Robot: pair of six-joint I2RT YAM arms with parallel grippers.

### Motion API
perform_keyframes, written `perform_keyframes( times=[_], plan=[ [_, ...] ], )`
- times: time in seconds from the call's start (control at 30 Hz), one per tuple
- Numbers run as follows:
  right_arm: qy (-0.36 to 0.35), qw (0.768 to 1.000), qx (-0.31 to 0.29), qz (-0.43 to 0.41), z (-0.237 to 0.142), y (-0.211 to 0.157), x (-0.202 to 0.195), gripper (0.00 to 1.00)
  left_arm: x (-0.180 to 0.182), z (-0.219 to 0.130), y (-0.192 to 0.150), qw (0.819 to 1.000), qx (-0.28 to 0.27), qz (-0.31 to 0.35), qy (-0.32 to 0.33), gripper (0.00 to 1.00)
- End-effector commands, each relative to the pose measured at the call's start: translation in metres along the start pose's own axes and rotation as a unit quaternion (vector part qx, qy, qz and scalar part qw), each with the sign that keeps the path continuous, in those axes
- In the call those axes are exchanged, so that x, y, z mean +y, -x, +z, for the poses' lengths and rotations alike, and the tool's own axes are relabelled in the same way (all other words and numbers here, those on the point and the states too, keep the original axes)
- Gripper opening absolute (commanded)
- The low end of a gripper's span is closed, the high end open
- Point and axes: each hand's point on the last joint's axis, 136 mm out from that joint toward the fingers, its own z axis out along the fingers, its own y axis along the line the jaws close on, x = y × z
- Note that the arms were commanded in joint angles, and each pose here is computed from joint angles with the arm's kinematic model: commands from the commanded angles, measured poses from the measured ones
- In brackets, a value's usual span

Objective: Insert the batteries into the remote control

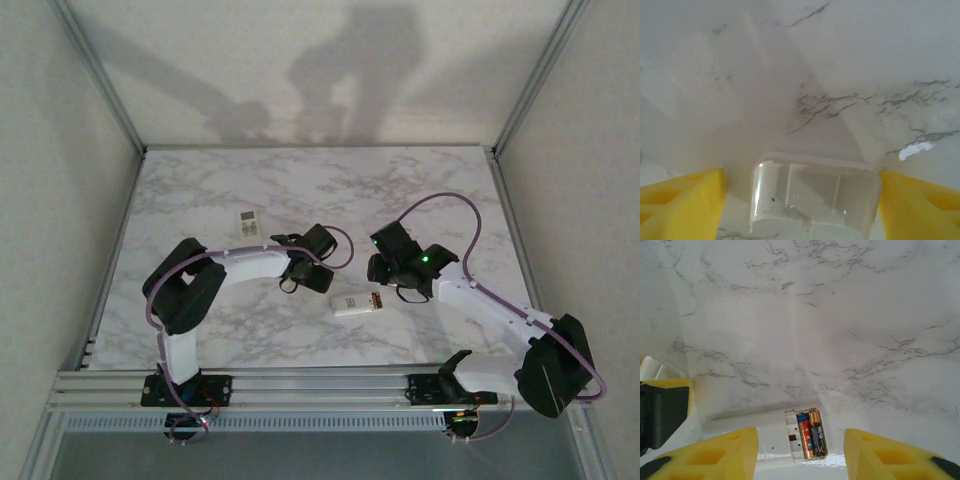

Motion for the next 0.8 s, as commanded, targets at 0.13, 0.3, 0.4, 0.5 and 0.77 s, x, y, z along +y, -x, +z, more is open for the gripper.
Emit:
perform_keyframes(
  times=[0.13,0.3,0.4,0.5,0.77],
  plan=[
    [-0.004,1.000,-0.004,0.006,-0.005,0.000,-0.007,0.50,0.000,0.010,-0.016,0.999,0.033,0.019,0.007,0.61],
    [0.019,0.999,0.006,0.026,-0.008,0.003,-0.002,0.50,-0.003,-0.006,-0.005,1.000,0.007,0.020,-0.008,0.59],
    [0.048,0.998,0.014,0.032,-0.016,0.013,0.004,0.50,-0.002,-0.036,0.025,0.998,-0.058,0.029,-0.010,0.57],
    [0.103,0.994,0.017,0.023,-0.033,0.029,0.017,0.50,-0.004,-0.086,0.067,0.985,-0.161,0.066,-0.006,0.57],
    [0.279,0.955,-0.024,-0.098,-0.122,0.076,0.080,0.53,-0.050,-0.237,0.113,0.853,-0.449,0.250,-0.094,0.61]
  ],
)
